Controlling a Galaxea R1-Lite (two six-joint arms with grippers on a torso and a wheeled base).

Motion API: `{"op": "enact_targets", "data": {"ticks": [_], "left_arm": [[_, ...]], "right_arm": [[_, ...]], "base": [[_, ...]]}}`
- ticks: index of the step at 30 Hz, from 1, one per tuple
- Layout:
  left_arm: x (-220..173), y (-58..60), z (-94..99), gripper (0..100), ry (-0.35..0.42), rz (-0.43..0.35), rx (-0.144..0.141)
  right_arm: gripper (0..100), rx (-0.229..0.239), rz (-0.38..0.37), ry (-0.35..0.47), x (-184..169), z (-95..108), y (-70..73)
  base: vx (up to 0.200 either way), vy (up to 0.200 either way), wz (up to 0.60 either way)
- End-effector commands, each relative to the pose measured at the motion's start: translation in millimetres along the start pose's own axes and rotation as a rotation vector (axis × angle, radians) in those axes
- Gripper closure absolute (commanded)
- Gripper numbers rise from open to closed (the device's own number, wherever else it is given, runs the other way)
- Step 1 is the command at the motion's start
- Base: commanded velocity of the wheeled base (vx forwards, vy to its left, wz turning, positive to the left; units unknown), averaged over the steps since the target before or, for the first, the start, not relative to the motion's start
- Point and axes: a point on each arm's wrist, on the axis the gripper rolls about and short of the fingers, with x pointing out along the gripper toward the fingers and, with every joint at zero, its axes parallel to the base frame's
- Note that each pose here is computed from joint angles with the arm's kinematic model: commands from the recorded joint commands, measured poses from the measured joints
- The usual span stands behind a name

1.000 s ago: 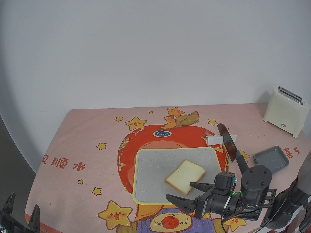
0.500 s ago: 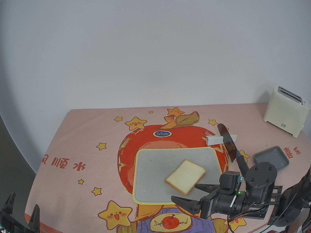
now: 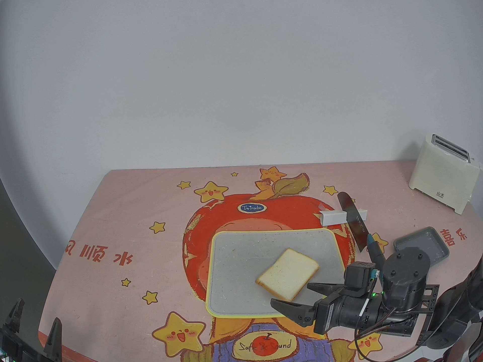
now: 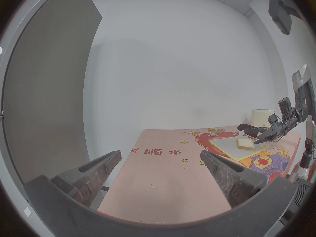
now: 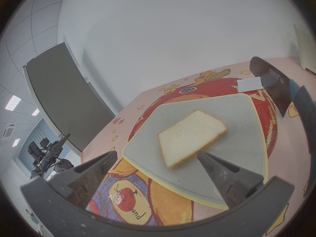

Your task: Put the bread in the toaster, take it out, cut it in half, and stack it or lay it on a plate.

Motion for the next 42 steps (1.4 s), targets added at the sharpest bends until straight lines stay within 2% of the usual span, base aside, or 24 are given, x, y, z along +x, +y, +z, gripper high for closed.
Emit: {"op": "enact_targets", "data": {"ticks": [1, 14, 19, 24, 28, 29, 30, 31, 33, 35, 37, 38, 40, 42], "left_arm": [[0, 0.0, -5.2, 0, 0.004, 0.001, 0.000], [0, 0.0, -5.2, 0, 0.004, 0.001, 0.000], [0, 0.0, -5.2, 0, 0.004, 0.001, 0.000], [0, 0.0, -5.2, 0, 0.004, 0.001, 0.000], [0, 0.0, -5.2, 0, 0.004, 0.002, 0.000], [0, 0.1, -5.0, 0, 0.003, 0.004, -0.002], [0, 0.1, -5.2, 0, 0.004, 0.004, -0.002], [0, 0.1, -5.0, 0, 0.003, 0.005, -0.003], [0, 0.1, -5.0, 0, 0.003, 0.005, -0.003], [0, 0.1, -5.0, 0, 0.003, 0.005, -0.003], [0, 0.1, -5.0, 0, 0.003, 0.005, -0.003], [0, 0.1, -5.0, 0, 0.003, 0.005, 0.000], [0, 0.1, -5.0, 0, 0.003, 0.005, -0.002], [0, 0.1, -5.0, 0, 0.003, 0.005, 0.000]], "right_arm": [[0, -0.001, -0.013, 0.023, 5, -5, -2.4], [0, 0.003, -0.005, 0.028, 19, -4, -0.3], [0, 0.034, 0.024, -0.001, 22, -4, 3.4], [0, 0.034, 0.038, -0.026, 20, -2, 3.9], [0, 0.025, 0.084, -0.115, 1, 17, 12.6], [0, 0.006, 0.111, -0.188, -13, 32, 17.1], [0, -0.004, 0.118, -0.212, -18, 37, 18.4], [0, -0.036, 0.131, -0.284, -30, 51, 20.9], [0, -0.084, 0.116, -0.384, -47, 72, 19.4], [0, -0.109, 0.086, -0.433, -59, 84, 16.3], [0, -0.129, 0.038, -0.456, -72, 96, 12.1], [0, -0.131, -0.011, -0.460, -81, 105, 6.9], [0, -0.124, -0.061, -0.441, -91, 111, 2.2], [0, -0.124, -0.121, -0.388, -100, 109, -1.7]], "base": [[0.000, 0.000, 0.00], [0.000, 0.000, 0.00], [0.000, 0.000, 0.00], [0.000, 0.000, 0.00], [0.000, 0.000, 0.00], [0.000, 0.000, 0.00], [0.000, 0.000, 0.00], [0.000, 0.000, 0.00], [0.000, 0.000, 0.00], [0.000, 0.000, 0.00], [0.000, 0.000, 0.00], [0.000, 0.000, 0.00], [0.000, 0.000, 0.00], [0.000, 0.000, 0.00]]}}
